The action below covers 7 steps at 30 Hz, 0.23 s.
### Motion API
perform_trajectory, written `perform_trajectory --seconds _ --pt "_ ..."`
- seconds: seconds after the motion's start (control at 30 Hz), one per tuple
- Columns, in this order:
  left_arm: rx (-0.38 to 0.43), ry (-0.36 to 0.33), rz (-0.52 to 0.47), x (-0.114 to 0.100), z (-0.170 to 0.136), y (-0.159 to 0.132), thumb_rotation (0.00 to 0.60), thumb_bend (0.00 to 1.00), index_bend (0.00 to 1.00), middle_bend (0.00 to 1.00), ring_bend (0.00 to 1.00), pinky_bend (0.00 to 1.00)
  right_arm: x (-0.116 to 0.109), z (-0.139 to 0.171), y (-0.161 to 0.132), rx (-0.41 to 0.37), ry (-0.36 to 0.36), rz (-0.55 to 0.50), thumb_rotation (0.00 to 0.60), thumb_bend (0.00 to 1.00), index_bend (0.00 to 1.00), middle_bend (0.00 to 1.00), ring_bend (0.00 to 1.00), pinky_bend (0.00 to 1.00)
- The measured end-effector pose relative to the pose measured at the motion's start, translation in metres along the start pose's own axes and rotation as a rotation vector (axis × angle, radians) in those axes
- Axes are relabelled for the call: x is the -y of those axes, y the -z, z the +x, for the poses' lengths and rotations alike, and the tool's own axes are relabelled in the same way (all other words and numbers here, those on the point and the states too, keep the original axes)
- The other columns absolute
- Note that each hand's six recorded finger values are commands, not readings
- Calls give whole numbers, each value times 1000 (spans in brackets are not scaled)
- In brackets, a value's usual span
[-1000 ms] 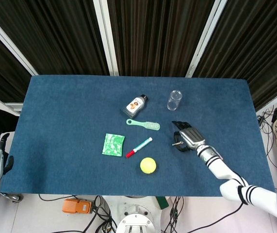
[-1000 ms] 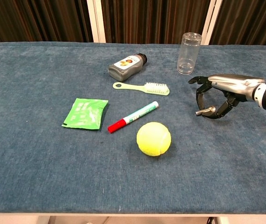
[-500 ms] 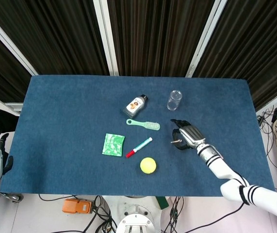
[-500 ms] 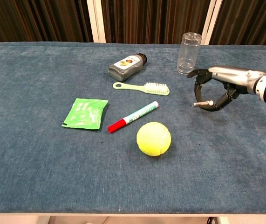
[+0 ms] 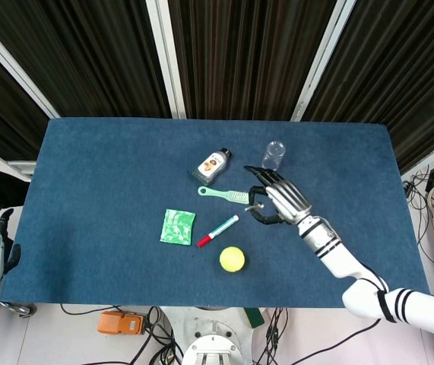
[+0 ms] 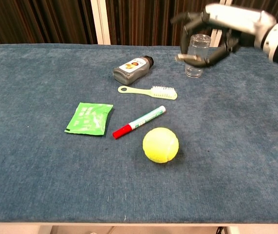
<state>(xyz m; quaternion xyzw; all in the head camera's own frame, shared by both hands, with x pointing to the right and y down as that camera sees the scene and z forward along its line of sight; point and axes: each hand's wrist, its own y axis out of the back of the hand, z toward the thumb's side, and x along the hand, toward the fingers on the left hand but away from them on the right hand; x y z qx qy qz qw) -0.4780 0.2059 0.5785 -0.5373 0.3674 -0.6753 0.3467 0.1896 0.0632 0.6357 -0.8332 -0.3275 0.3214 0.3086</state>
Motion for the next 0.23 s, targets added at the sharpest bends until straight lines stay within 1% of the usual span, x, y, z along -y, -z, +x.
perform_trajectory --seconds 0.1,0.23 --pt "3 0 -1 0 0 0 600 395 115 29 45 71 -20 2 -26 -63 55 -26 600 679 751 121 156 180" --pt "3 2 -2 0 0 -1 600 395 115 29 46 71 -46 13 -51 -133 118 -52 600 678 752 121 159 181"
